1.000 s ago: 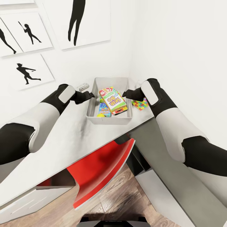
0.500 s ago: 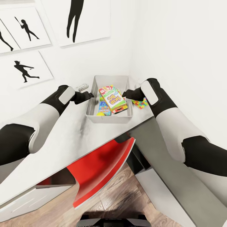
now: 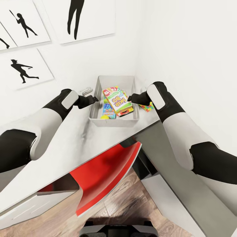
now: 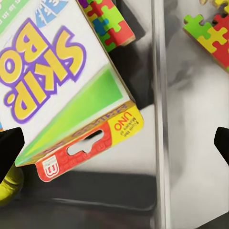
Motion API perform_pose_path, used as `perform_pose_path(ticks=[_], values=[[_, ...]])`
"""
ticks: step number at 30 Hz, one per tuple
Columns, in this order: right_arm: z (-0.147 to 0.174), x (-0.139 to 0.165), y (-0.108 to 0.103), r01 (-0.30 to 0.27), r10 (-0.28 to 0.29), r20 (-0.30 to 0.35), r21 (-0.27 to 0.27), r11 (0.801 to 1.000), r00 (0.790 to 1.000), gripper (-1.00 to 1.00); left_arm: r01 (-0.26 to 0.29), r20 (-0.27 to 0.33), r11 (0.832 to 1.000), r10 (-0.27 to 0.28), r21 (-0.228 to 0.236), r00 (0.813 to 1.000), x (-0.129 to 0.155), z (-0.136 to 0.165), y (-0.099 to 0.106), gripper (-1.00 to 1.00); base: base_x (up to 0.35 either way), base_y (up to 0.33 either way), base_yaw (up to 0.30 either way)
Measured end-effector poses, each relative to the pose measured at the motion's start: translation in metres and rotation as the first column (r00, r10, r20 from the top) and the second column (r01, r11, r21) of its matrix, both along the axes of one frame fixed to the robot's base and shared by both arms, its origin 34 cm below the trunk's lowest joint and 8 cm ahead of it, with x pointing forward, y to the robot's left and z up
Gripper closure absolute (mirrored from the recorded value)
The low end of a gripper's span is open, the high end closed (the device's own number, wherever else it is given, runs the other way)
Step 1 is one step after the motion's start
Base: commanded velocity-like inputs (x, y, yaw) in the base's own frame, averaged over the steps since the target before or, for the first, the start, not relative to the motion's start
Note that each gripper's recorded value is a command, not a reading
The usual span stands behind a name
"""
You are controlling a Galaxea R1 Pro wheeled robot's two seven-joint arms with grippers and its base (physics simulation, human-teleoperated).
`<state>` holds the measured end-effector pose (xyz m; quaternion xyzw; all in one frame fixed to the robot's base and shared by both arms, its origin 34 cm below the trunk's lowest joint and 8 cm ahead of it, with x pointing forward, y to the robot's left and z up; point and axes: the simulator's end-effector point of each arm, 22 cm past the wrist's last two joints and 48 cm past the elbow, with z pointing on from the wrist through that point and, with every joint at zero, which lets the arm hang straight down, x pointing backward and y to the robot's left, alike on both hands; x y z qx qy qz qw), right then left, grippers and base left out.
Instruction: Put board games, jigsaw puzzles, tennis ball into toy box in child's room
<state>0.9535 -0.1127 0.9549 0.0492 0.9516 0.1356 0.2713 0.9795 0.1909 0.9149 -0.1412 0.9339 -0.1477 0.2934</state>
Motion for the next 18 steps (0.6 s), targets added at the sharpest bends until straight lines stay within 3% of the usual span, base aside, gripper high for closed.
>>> perform_pose_path(ticks=[18], values=[[-0.025,-0.002,0.0,0.0,0.0,-0.029,-0.001,1.0,1.0,-1.0,0.006,-0.029,1.0,-0.006,-0.005,1.0,-0.003,-0.025,-0.005,-1.0,0.0,0.0,0.0]])
